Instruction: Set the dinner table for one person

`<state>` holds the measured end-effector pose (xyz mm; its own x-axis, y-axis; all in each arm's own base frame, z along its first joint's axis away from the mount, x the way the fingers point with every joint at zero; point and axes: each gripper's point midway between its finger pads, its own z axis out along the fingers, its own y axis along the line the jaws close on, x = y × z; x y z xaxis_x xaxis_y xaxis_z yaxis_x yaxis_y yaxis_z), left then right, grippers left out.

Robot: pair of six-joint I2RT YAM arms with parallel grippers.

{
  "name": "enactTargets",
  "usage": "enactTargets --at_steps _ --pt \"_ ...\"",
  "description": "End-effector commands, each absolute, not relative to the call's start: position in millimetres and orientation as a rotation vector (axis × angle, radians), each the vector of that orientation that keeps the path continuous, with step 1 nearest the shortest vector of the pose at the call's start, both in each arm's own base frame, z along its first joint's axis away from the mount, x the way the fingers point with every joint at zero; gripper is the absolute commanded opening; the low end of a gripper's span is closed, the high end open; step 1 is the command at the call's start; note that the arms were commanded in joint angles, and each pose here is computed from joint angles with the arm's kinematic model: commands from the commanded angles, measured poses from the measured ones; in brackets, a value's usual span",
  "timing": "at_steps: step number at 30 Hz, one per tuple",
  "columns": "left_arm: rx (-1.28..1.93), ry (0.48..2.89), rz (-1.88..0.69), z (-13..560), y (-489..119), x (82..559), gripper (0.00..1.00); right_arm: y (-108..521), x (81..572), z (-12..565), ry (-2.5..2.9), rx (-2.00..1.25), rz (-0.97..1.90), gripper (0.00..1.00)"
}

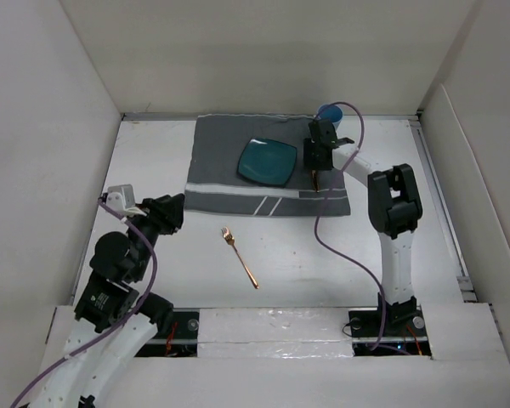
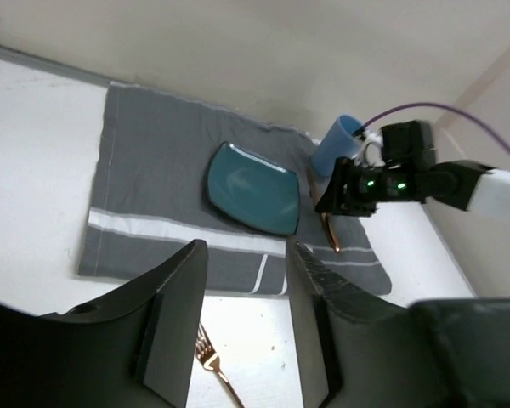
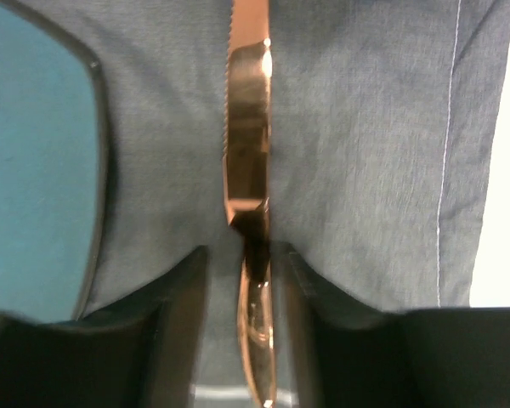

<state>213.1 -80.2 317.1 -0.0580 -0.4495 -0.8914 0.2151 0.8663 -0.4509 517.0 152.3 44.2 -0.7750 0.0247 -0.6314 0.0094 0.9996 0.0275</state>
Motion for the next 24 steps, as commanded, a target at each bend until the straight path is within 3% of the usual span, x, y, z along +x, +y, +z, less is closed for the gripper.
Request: enactTargets --at_steps 1,3,6,7,8,9,10,11,16,17,18,20,24 --pt "-0.214 1.587 -0.514 311 -83 228 0.39 161 521 117 2.307 0.021 0.146 0.52" --pt "-0.209 1.675 -0.481 293 -90 240 0.40 164 511 155 2.239 0.007 0.210 0.59" --pt "-0.187 1.810 -0.454 266 -103 255 0.41 172 478 201 2.121 -0.018 0.294 0.60" --pt "-0.161 1.846 -0.473 258 -111 256 0.39 172 461 188 2.113 -0.016 0.311 0.59" --pt "-0.147 1.898 -0.470 246 -117 262 0.36 180 445 194 2.080 -0.027 0.340 0.49" --pt "-0.136 1.926 -0.482 239 -122 263 0.16 180 424 233 1.959 -0.022 0.395 0.18" --pt "-0.103 1.954 -0.527 235 -132 262 0.05 187 417 259 1.820 -0.013 0.465 0.03" --pt "-0.092 2.016 -0.546 219 -142 265 0.00 190 371 263 1.726 -0.037 0.567 0.00" --pt "-0.057 2.186 -0.525 179 -164 263 0.00 180 333 252 1.722 -0.037 0.595 0.00" --pt "-0.073 2.213 -0.531 172 -167 263 0.00 175 331 249 1.726 -0.037 0.571 0.04" --pt "-0.078 2.245 -0.524 163 -168 263 0.11 172 329 246 1.739 -0.040 0.551 0.09" --pt "-0.091 2.305 -0.506 144 -171 265 0.17 163 328 241 1.756 -0.005 0.512 0.17" --pt "-0.083 2.374 -0.333 112 -180 258 0.29 170 322 232 1.714 -0.028 0.591 0.17"
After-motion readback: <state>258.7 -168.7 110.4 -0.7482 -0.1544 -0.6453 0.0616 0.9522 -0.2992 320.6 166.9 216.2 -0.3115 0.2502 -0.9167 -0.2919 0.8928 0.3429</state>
